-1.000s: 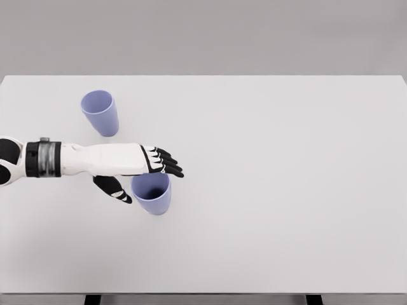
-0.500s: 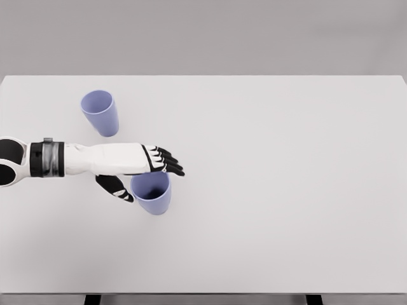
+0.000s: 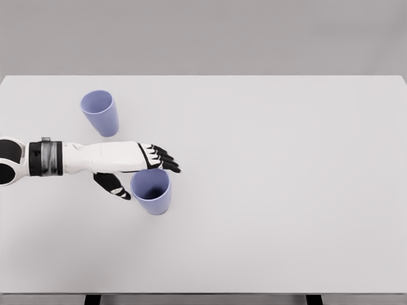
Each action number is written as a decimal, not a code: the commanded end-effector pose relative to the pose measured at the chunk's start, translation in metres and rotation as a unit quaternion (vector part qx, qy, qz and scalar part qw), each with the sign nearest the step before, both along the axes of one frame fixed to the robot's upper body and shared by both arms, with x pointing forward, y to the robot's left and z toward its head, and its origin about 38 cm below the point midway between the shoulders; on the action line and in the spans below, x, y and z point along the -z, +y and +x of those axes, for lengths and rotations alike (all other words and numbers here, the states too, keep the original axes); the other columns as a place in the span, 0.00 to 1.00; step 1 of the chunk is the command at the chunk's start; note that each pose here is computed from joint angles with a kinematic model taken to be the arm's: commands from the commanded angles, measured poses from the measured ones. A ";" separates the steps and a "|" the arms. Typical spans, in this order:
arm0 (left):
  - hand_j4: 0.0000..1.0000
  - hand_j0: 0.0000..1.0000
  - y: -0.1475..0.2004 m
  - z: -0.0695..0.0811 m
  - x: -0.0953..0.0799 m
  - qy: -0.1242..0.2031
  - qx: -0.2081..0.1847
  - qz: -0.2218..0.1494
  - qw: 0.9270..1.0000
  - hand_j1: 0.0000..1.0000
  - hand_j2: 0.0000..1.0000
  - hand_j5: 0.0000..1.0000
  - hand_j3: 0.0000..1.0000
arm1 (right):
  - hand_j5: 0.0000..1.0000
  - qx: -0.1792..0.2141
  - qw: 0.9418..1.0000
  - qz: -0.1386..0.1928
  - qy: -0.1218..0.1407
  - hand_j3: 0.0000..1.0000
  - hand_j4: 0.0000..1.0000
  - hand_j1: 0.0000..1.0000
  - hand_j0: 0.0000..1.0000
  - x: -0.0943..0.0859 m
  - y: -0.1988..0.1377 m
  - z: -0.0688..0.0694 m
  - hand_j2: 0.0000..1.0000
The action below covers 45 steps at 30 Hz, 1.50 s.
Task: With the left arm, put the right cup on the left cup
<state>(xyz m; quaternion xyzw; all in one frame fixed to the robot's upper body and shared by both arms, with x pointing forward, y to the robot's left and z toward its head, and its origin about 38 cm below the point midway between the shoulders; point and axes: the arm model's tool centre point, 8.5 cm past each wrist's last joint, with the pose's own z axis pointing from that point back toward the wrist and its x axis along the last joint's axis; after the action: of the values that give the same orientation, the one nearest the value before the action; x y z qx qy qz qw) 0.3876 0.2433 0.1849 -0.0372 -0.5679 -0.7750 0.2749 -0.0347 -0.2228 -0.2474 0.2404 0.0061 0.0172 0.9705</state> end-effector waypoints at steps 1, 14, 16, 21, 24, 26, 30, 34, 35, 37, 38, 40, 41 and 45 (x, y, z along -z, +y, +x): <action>1.00 1.00 -0.003 0.002 0.003 0.005 -0.002 -0.005 1.000 1.00 1.00 1.00 1.00 | 1.00 -0.001 1.000 0.000 0.000 1.00 1.00 1.00 1.00 0.000 0.000 0.000 1.00; 1.00 1.00 -0.011 -0.002 0.017 0.008 0.005 0.000 1.000 1.00 1.00 1.00 1.00 | 1.00 -0.001 1.000 0.000 0.000 1.00 1.00 1.00 1.00 0.000 0.000 0.000 1.00; 1.00 1.00 -0.012 -0.002 0.017 0.007 0.005 0.000 1.000 1.00 1.00 1.00 1.00 | 1.00 -0.001 1.000 0.000 0.000 1.00 1.00 1.00 1.00 0.000 0.000 0.000 1.00; 0.56 0.56 -0.011 -0.003 0.015 0.009 0.003 -0.009 1.000 0.56 0.56 0.56 0.56 | 1.00 -0.001 1.000 0.000 0.000 1.00 1.00 1.00 1.00 0.000 0.000 0.000 1.00; 0.54 0.54 -0.007 -0.001 0.009 0.004 -0.005 -0.018 1.000 0.54 0.54 0.54 0.54 | 1.00 -0.001 1.000 0.000 0.000 1.00 1.00 1.00 1.00 0.000 0.000 0.000 1.00; 0.54 0.54 -0.003 0.004 -0.005 -0.003 -0.016 -0.039 0.999 0.54 0.54 0.54 0.54 | 1.00 -0.001 1.000 0.000 0.000 1.00 1.00 1.00 1.00 0.000 0.000 0.000 1.00; 0.53 0.53 0.017 0.005 -0.015 0.008 -0.037 -0.048 0.998 0.53 0.53 0.53 0.53 | 1.00 -0.001 1.000 0.000 0.000 1.00 1.00 1.00 1.00 0.000 0.000 0.000 1.00; 0.53 0.53 0.038 0.012 -0.038 0.008 -0.062 -0.065 0.996 0.53 0.53 0.53 0.53 | 1.00 -0.001 1.000 0.000 0.000 1.00 1.00 1.00 1.00 0.000 0.000 0.000 1.00; 0.53 0.53 0.044 0.014 -0.041 0.012 -0.071 -0.071 0.995 0.53 0.53 0.53 0.53 | 1.00 -0.001 1.000 0.000 0.000 1.00 1.00 1.00 1.00 0.000 0.000 0.000 1.00; 0.53 0.53 0.057 0.020 -0.045 0.015 -0.092 -0.075 0.993 0.53 0.53 0.53 0.53 | 1.00 -0.001 1.000 0.000 0.000 1.00 1.00 1.00 1.00 0.000 0.000 0.000 1.00; 0.53 0.53 0.063 0.022 -0.046 0.015 -0.100 -0.075 0.992 0.53 0.53 0.53 0.53 | 1.00 -0.001 1.000 0.000 0.000 1.00 1.00 1.00 1.00 0.000 0.000 0.000 1.00; 0.53 0.53 0.066 0.023 -0.048 0.021 -0.105 -0.085 0.991 0.53 0.53 0.53 0.53 | 1.00 -0.001 1.000 0.000 0.000 1.00 1.00 1.00 1.00 0.000 0.000 0.000 1.00; 0.53 0.53 0.069 0.023 -0.050 0.022 -0.109 -0.088 0.990 0.53 0.53 0.53 0.53 | 1.00 -0.001 1.000 0.000 0.000 1.00 1.00 1.00 1.00 0.000 0.000 0.000 1.00; 0.53 0.53 0.090 0.032 -0.065 0.012 -0.138 -0.090 0.986 0.53 0.53 0.53 0.53 | 1.00 -0.001 1.000 0.000 0.000 1.00 1.00 1.00 1.00 0.000 0.000 0.000 1.00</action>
<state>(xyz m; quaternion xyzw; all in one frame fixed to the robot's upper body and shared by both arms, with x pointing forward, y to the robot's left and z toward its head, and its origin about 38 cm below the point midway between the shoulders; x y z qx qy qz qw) 0.4187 0.3213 0.2525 0.0052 -0.6320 -0.6849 0.3626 -0.0348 -0.2228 -0.2474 0.2403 0.0062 0.0171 0.9705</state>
